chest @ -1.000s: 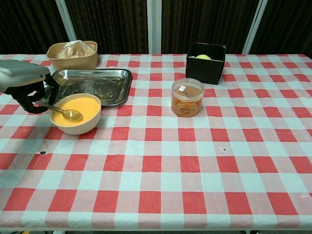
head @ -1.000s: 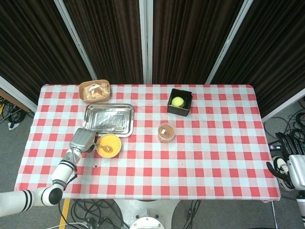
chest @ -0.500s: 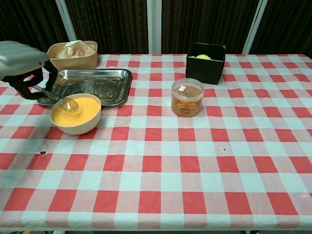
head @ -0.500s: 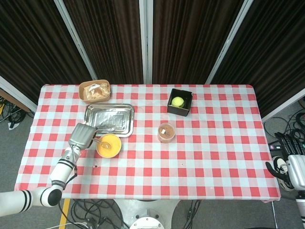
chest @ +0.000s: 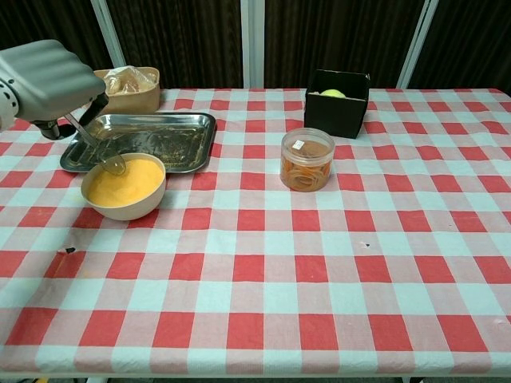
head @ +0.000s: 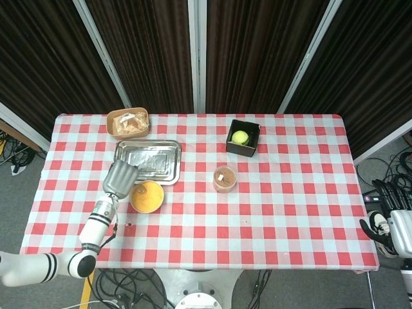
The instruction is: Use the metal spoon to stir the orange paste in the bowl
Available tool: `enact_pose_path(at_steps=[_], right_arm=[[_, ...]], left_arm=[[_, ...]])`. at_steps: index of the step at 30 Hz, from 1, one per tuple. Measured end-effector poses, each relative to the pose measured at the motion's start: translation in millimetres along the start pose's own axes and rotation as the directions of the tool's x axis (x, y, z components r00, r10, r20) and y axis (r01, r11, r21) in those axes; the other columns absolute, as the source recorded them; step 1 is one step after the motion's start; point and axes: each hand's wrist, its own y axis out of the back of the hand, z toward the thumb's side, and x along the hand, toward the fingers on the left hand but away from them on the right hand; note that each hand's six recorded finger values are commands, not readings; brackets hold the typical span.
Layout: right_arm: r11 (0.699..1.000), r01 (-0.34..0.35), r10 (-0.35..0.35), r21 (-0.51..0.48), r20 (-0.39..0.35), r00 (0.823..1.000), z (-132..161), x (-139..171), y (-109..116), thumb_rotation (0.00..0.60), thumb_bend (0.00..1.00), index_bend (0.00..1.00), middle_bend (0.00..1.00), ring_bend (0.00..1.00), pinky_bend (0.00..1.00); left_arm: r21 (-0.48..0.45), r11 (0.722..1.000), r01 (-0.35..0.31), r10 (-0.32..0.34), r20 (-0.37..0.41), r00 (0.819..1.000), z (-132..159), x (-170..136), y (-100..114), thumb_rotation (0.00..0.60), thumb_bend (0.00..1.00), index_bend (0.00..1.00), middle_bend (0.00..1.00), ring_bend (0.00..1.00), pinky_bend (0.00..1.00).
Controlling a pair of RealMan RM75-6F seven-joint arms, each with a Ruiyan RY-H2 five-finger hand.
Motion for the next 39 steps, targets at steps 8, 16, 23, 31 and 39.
enact_pose_path(at_steps=[8,16,23,31,39], right_arm=[[1.000,-0.003,0.003,-0.002,-0.002,1.000,0,-1,-1,0.600,0.24,0.00,0.07,0.00,0.00],[1.000,-0.005,0.005,-0.004,-0.002,1.000,0,-1,-2,0.600,0.24,0.00,0.07,0.00,0.00],[1.000,-0.007,0.007,-0.008,0.001,1.000,-2,-1,-2,0.600,0.24,0.00,0.07,0.00,0.00],[1.000,-0.002,0.002,-0.008,0.000,1.000,-2,0,-2,0.600,0.24,0.00,0.07,0.00,0.00],[1.000,0.001,-0.001,-0.004,-0.005,1.000,-1,1,0,0.600,0.24,0.00,0.07,0.00,0.00]], left_arm=[[0.120,0.993,0.013,-0.009,-0.030,0.999,13,2,5,0.600,0.46,0.65,0.95,0.94,0.99],[0.208,0.978,0.006,-0.001,-0.024,1.000,35,-2,2,0.600,0.47,0.65,0.95,0.94,0.99],[0.214,0.977,0.006,-0.003,-0.013,1.000,52,-8,1,0.600,0.47,0.65,0.95,0.94,0.99],[0.099,0.993,0.058,-0.062,0.036,0.997,60,-10,-3,0.600,0.47,0.66,0.95,0.94,0.99],[-0.139,0.979,0.146,-0.140,0.051,0.989,33,-6,-3,0.600,0.47,0.66,0.95,0.94,0.99]])
